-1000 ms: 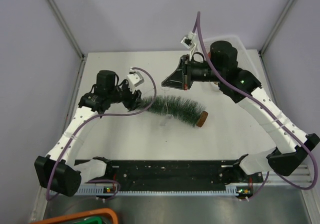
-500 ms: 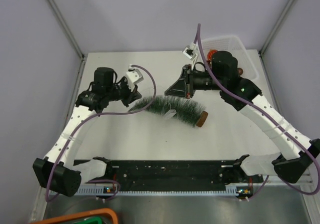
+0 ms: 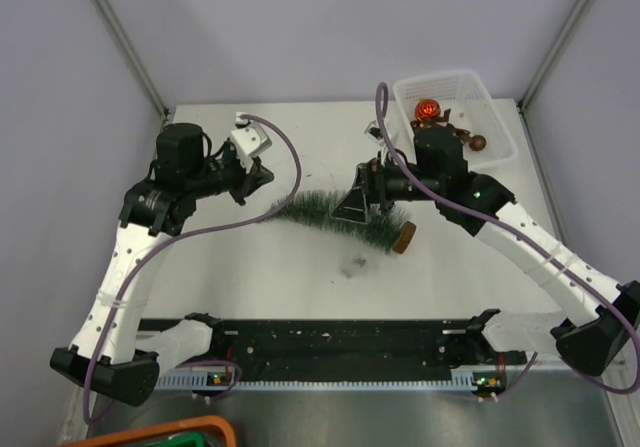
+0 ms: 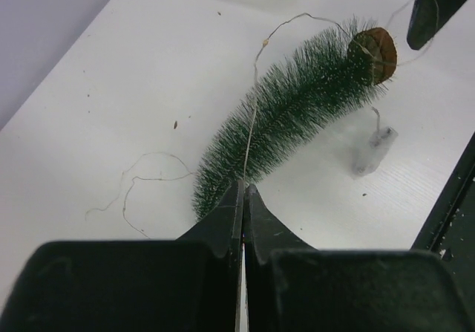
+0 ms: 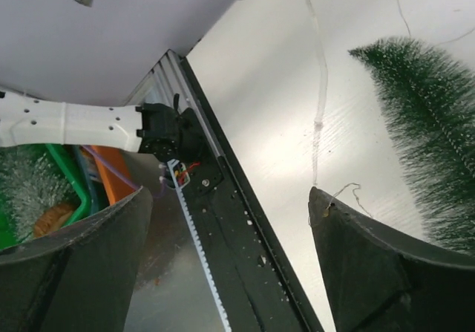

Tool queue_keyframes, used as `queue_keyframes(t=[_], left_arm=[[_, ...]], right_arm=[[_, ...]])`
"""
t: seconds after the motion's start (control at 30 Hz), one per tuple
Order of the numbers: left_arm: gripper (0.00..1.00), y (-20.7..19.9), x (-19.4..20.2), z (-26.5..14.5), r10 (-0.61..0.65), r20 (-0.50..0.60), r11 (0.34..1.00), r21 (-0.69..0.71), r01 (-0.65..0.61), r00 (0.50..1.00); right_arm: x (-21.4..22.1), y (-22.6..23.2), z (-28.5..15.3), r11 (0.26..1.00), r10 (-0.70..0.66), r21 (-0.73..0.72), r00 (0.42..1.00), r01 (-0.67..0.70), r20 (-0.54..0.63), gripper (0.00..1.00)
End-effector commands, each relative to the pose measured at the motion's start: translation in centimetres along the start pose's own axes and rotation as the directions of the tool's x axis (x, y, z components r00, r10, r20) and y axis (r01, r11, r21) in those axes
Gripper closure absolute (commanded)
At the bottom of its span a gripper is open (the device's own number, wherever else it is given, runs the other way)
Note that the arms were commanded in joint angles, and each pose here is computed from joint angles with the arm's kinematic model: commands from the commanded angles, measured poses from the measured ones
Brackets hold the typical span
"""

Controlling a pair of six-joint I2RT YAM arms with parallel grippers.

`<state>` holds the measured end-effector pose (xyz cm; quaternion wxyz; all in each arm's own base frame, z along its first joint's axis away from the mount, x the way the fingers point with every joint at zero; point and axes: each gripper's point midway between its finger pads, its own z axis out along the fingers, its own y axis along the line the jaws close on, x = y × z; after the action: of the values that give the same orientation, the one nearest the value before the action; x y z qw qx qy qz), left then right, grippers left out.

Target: Decorate the small christmas tree

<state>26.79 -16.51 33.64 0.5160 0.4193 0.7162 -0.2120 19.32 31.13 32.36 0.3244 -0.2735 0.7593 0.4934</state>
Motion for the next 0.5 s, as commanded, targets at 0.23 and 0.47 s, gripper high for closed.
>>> queue_keyframes(t=[0.23,0.47], left_arm=[[1.0,-2.7,-0.2,-3.5,-0.012,0.002,1.0,0.013,0.012,1.0],[1.0,-4.0,-2.4,-6.4,0.024,0.048,1.0,0.006,-0.025,0.999]], right_arm=[[-3.1,-3.6,-3.3,0.951,-0.083,0.307,0.982,0.027,0.169,0.01],[-0.4,-7.2,-3.4,0.905,-0.027,0.423,0.99,-0.034,0.139,0.02]])
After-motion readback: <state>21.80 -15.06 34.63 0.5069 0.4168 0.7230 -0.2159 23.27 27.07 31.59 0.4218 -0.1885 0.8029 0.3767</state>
